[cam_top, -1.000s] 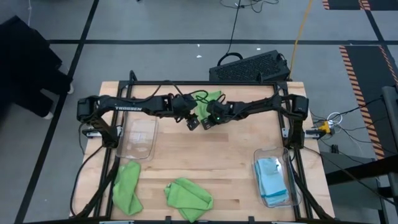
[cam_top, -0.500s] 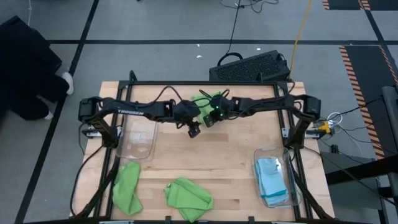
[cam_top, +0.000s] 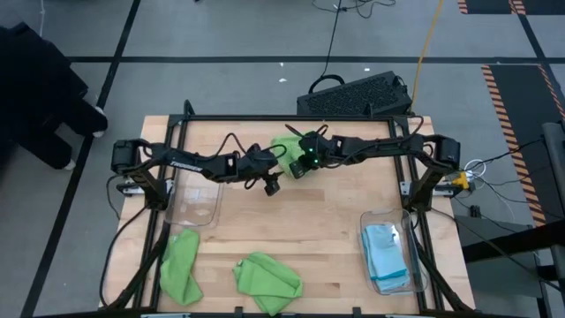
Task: Sort microfiber towel by color & place in baskets
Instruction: Fold the top green microfiber towel
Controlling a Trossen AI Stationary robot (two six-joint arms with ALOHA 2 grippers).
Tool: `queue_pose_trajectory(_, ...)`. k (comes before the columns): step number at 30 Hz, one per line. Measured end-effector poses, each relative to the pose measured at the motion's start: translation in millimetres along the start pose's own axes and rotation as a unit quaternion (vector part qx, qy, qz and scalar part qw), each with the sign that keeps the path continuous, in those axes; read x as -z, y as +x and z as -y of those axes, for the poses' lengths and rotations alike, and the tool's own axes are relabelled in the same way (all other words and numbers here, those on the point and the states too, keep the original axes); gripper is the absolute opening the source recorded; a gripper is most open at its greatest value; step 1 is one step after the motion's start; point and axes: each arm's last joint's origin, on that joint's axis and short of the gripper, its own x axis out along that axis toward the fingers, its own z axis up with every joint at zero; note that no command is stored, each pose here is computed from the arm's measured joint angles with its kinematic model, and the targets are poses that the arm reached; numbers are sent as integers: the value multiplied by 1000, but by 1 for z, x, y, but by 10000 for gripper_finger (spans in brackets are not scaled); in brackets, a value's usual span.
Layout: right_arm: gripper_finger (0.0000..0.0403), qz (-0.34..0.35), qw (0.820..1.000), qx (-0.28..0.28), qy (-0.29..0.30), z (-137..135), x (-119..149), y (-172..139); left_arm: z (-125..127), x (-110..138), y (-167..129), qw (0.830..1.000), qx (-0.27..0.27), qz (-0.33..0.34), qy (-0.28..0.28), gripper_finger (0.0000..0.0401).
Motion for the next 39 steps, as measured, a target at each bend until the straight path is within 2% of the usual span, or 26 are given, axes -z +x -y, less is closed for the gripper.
queue_pose_trajectory(8,4,20,1000,-15,1,-4,-5,-11,1,-2,1,998,7,50,-24,228)
queue_pose_trajectory(16,4,52,998,-40,1,-9,-12,-19,-3,-3,3,997,3,55,-53,228)
queue_pose_trajectory(22,4,64,997,-49,1,-11,-14,-20,1,-6,17,991,17,110,-79,228)
queue_pose_trajectory(25,4,63,997,-48,1,-11,-14,-20,4,-1,25,989,35,110,-88,228)
queue_pose_trajectory(35,4,41,996,-75,-18,-13,-13,-20,-2,0,29,988,25,113,-102,228)
queue_pose_trajectory(39,4,25,996,-83,-36,-13,-10,-20,-5,-1,30,988,38,110,-103,228)
